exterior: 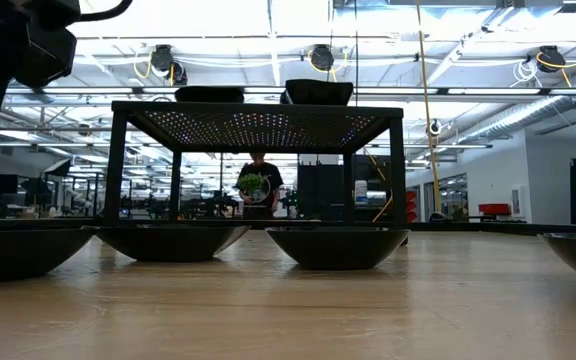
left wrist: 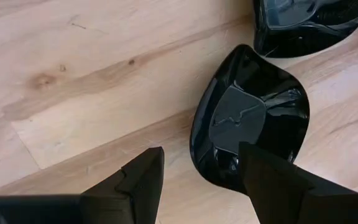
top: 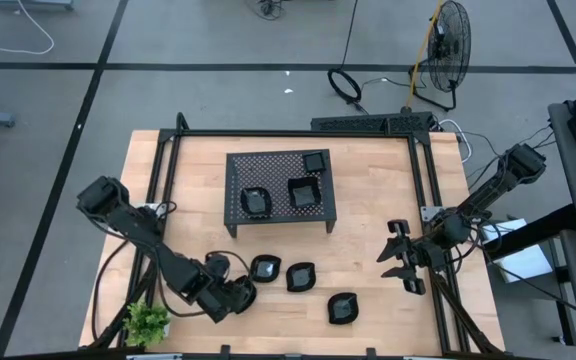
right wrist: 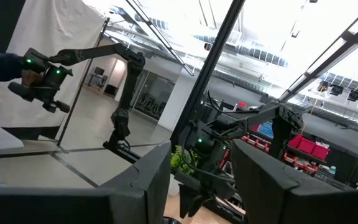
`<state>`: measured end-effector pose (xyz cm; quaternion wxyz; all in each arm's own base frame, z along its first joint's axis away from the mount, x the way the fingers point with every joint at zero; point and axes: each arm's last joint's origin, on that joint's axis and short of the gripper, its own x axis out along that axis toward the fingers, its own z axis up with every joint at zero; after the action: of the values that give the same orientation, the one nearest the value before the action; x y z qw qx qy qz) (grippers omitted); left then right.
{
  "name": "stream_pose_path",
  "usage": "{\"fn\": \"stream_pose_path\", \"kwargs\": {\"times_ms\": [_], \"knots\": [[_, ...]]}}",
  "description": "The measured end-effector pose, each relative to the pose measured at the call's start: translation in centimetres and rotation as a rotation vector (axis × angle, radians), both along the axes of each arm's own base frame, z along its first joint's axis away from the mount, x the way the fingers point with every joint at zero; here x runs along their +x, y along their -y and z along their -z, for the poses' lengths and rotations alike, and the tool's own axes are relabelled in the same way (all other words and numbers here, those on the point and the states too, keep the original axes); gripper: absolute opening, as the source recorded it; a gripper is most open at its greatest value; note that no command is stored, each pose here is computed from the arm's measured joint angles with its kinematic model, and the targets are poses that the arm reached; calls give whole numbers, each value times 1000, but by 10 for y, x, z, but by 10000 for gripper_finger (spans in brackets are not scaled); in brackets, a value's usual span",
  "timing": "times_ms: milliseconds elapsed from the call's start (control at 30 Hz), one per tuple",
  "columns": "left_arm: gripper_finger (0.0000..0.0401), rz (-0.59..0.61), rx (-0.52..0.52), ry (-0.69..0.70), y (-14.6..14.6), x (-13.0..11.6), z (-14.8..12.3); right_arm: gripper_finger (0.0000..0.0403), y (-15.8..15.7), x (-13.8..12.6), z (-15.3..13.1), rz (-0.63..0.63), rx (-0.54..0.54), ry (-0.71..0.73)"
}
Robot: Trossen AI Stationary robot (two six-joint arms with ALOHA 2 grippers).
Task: Pick & Place Mini shaped plates
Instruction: Stack the leaf-shaped plate onto the other leaf-shaped plate on the shelf
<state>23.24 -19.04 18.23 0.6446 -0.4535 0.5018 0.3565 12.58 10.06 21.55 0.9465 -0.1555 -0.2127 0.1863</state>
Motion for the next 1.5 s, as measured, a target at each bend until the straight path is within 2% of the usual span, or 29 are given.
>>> {"fn": "stream_pose_path", "kwargs": {"times_ms": [167,467,767,900,1167,1367,1500], "knots": [[212,-24,9,-17,1,1,6,155,0,0,0,0,0,0],[212,-18,21,-124,-3,13,34,155,0,0,0,0,0,0],[208,-11,-2,-114,-5,16,33,155,0,0,0,0,-1,0],[168,-11,-11,-111,-4,17,32,155,0,0,0,0,-1,1],[16,-9,-54,-131,-2,17,32,155,0,0,0,0,-3,1],[12,32,-46,-130,-3,15,29,155,0,0,0,0,-2,1],[6,42,-15,2,-2,11,8,155,0,0,0,1,-3,1]]}}
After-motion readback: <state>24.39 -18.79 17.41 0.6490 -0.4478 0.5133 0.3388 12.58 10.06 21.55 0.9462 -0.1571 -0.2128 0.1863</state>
